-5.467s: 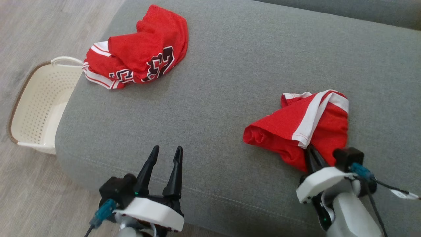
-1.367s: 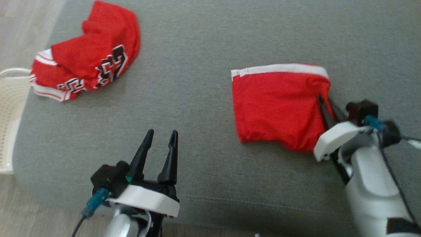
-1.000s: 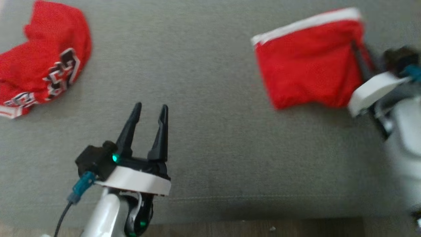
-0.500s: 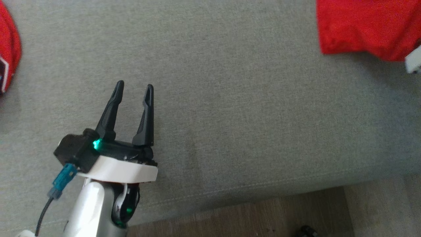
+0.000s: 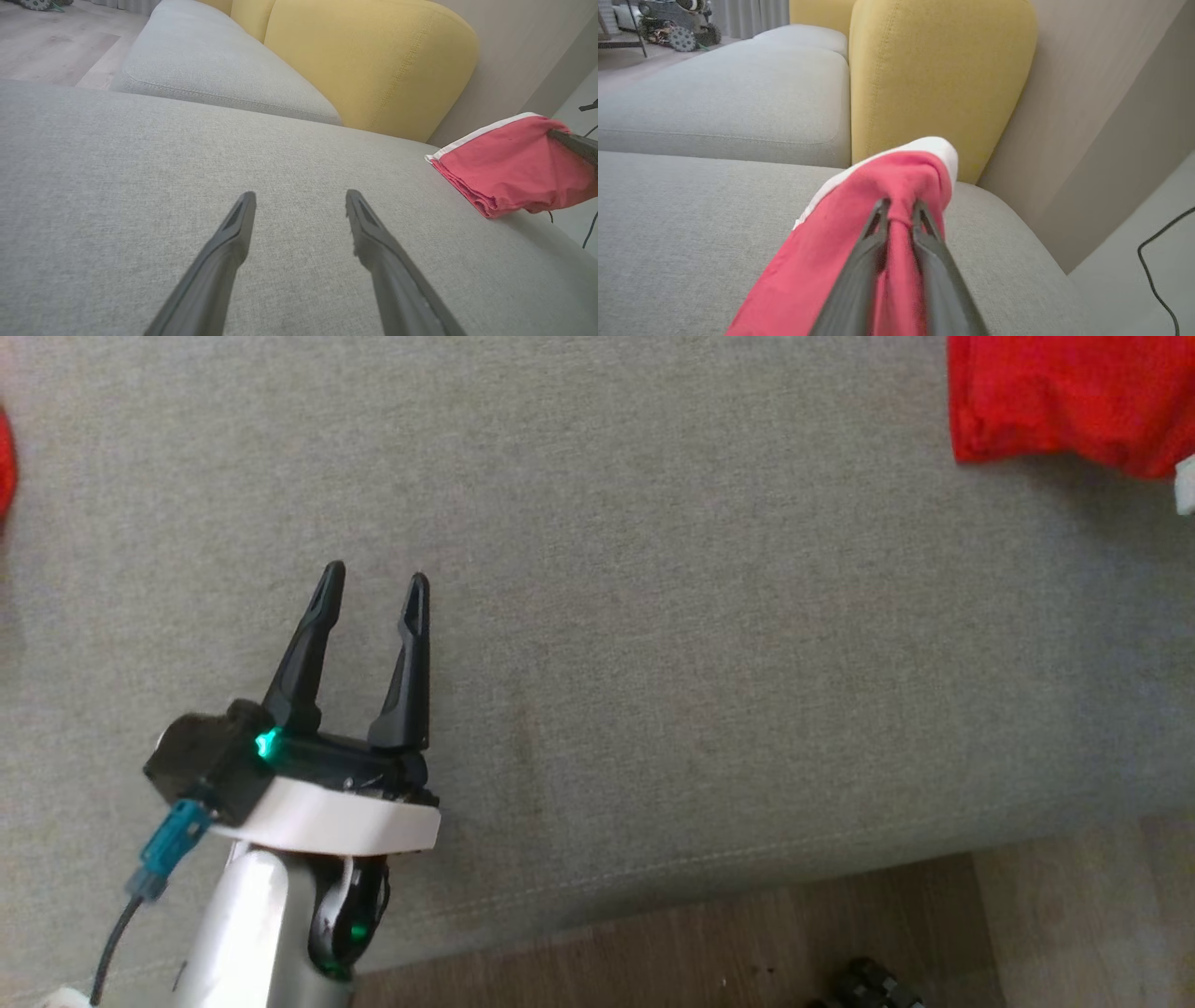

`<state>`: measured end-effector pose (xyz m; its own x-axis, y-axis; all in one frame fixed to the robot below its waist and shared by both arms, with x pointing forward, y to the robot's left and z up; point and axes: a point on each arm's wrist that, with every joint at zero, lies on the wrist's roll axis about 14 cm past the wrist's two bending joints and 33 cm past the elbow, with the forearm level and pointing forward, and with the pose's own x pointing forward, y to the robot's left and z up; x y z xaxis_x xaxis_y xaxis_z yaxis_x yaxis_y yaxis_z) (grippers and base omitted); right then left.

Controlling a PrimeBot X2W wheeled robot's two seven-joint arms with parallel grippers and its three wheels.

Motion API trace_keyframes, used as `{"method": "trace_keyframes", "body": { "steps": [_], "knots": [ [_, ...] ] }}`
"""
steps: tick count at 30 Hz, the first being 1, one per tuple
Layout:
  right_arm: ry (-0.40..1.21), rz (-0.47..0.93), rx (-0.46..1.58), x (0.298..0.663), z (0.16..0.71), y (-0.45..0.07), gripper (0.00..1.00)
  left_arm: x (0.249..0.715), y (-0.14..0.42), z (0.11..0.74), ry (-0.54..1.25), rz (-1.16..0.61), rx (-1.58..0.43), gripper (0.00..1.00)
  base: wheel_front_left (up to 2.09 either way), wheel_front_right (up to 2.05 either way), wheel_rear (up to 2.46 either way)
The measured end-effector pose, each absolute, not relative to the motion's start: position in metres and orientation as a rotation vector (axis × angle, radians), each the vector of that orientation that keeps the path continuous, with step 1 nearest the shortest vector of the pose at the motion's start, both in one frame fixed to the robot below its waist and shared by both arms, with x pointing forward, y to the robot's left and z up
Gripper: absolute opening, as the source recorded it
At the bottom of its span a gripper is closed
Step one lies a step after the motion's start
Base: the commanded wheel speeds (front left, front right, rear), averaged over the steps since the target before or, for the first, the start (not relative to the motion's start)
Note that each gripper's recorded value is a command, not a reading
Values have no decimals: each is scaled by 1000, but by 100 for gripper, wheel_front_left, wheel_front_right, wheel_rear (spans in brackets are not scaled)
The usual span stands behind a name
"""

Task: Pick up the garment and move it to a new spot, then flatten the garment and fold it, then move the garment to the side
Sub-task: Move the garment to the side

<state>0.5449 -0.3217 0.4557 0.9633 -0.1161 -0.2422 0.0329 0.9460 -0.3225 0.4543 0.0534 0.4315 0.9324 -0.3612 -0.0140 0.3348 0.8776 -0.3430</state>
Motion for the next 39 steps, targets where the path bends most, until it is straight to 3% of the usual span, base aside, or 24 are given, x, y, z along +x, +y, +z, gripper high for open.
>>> {"method": "trace_keyframes", "body": {
  "steps": [8,18,27,39],
  "knots": [
    [213,-50,-290,547,472,-302,100,450,63,440,69,-334,-349,100,0,0,0],
    [16,54,-175,548,528,-236,100,438,82,471,11,-261,-365,100,0,0,0],
    [-142,196,-22,497,551,-154,100,404,111,509,-71,-164,-351,100,0,0,0],
    [-132,313,8,414,529,-96,100,343,142,517,-95,-51,-285,100,0,0,0]
  ]
}}
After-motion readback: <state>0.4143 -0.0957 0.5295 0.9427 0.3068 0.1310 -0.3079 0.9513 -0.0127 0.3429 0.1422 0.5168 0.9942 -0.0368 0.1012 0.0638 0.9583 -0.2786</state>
